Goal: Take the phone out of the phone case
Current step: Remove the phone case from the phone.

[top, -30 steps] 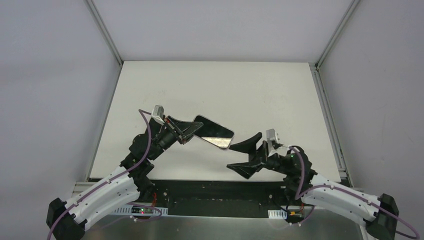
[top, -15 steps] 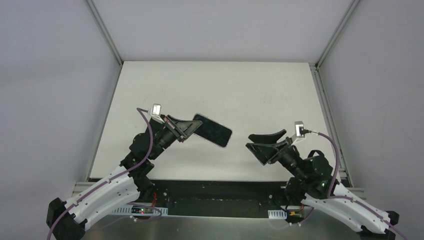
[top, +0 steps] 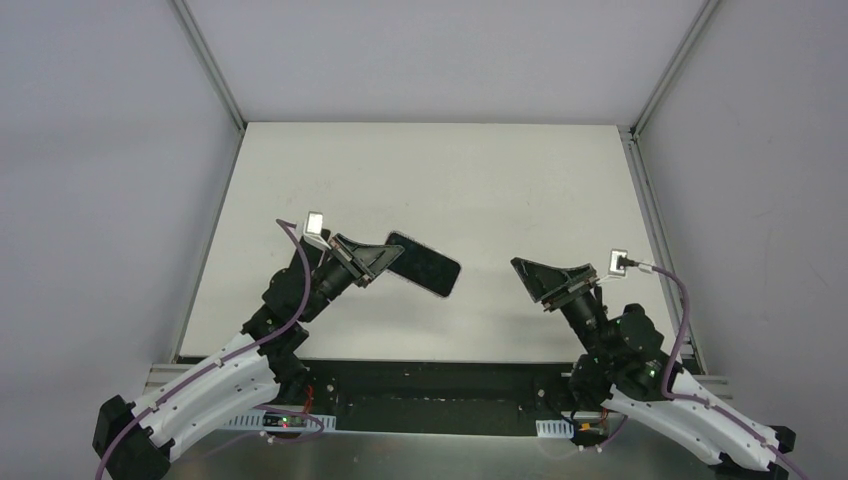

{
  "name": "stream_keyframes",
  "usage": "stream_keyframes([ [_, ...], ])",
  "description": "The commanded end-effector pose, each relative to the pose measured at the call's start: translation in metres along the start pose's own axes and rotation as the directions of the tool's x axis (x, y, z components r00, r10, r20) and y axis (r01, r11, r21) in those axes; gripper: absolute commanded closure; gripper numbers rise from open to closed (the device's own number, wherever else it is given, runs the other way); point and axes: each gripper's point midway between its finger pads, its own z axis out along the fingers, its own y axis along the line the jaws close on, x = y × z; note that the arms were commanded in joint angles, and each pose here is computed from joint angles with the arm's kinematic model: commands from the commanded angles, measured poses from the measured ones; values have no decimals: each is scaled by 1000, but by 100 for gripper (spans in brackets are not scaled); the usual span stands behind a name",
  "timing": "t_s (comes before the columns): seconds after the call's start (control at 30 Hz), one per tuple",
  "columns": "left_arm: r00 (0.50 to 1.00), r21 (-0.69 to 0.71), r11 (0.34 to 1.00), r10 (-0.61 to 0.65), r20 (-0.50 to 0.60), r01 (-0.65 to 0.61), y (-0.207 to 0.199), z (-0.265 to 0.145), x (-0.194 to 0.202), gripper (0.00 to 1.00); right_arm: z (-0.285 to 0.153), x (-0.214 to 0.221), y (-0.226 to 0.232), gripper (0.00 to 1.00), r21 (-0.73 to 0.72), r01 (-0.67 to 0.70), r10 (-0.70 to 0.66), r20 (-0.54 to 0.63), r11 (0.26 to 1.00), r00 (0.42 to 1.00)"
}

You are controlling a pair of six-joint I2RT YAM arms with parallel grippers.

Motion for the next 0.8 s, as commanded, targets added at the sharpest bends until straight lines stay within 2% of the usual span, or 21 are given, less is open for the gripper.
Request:
stream_keyframes([
  [0.0,997,145,989,2,76,-13,-45,-4,-22,100,6,-3,4,0,29,-32,32,7,999,999],
  [0.2,998,161,987,2,70,-14,-48,-8,-21,100,13,-1,6,0,60,-44,44,-2,997,999],
  [0.43,998,219,976,6,59,-19,-65,-17,-21,100,20,3,11,10,9,-162,161,16,987,987],
  [0.67,998,262,965,14,59,-29,-79,-24,-23,100,40,33,29,14,17,-220,220,-163,975,962],
  [0.73,998,270,962,17,67,-34,-81,-26,-25,100,49,36,30,15,24,-231,231,-171,973,958],
  [0.77,997,274,961,23,69,-41,-82,-26,-25,100,49,44,37,18,13,-270,266,-223,963,938],
])
